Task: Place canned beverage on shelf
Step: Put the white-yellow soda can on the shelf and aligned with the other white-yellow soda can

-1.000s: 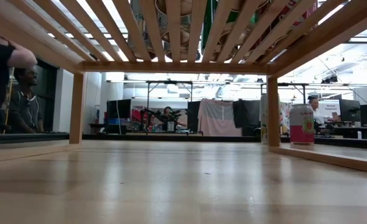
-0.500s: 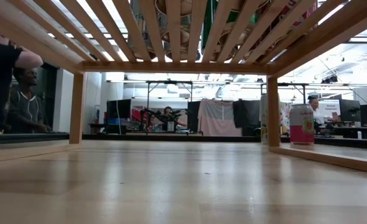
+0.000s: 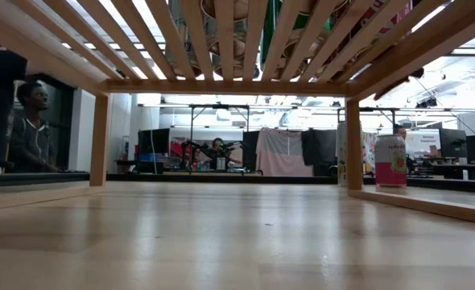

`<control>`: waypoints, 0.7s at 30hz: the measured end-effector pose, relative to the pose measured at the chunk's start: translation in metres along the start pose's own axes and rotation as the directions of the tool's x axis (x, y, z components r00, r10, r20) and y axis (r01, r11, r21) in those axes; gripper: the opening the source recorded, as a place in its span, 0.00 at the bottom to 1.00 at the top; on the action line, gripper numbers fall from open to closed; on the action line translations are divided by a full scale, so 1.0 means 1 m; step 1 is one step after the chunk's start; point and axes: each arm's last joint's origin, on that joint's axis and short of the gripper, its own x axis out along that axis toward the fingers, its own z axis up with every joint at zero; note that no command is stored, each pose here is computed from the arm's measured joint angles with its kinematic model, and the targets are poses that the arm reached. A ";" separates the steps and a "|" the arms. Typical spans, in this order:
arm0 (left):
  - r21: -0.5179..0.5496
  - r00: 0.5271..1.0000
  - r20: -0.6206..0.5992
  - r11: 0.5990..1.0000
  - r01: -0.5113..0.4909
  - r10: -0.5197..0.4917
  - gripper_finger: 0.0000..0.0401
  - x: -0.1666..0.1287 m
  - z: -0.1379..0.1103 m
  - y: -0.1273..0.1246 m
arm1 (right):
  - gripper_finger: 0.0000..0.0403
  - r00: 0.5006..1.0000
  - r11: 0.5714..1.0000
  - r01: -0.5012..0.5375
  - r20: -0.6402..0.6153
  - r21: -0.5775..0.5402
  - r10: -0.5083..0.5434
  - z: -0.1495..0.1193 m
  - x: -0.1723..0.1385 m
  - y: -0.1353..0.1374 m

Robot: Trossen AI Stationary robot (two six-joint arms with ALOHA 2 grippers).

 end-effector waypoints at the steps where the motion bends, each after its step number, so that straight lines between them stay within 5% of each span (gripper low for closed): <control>1: 0.001 1.000 0.001 1.000 -0.027 0.027 1.00 0.000 0.000 0.001 | 0.95 1.000 0.999 0.023 -0.006 -0.022 -0.023 0.003 0.008 -0.001; 8: -0.050 0.984 0.008 0.982 -0.180 0.181 1.00 0.001 -0.002 0.004 | 0.95 0.998 0.993 0.017 -0.063 -0.120 -0.024 0.023 0.058 -0.002; 21: 0.000 0.968 0.018 0.969 -0.248 0.248 1.00 0.000 -0.001 0.006 | 0.95 0.974 0.983 0.082 -0.194 -0.164 -0.114 0.007 0.103 0.002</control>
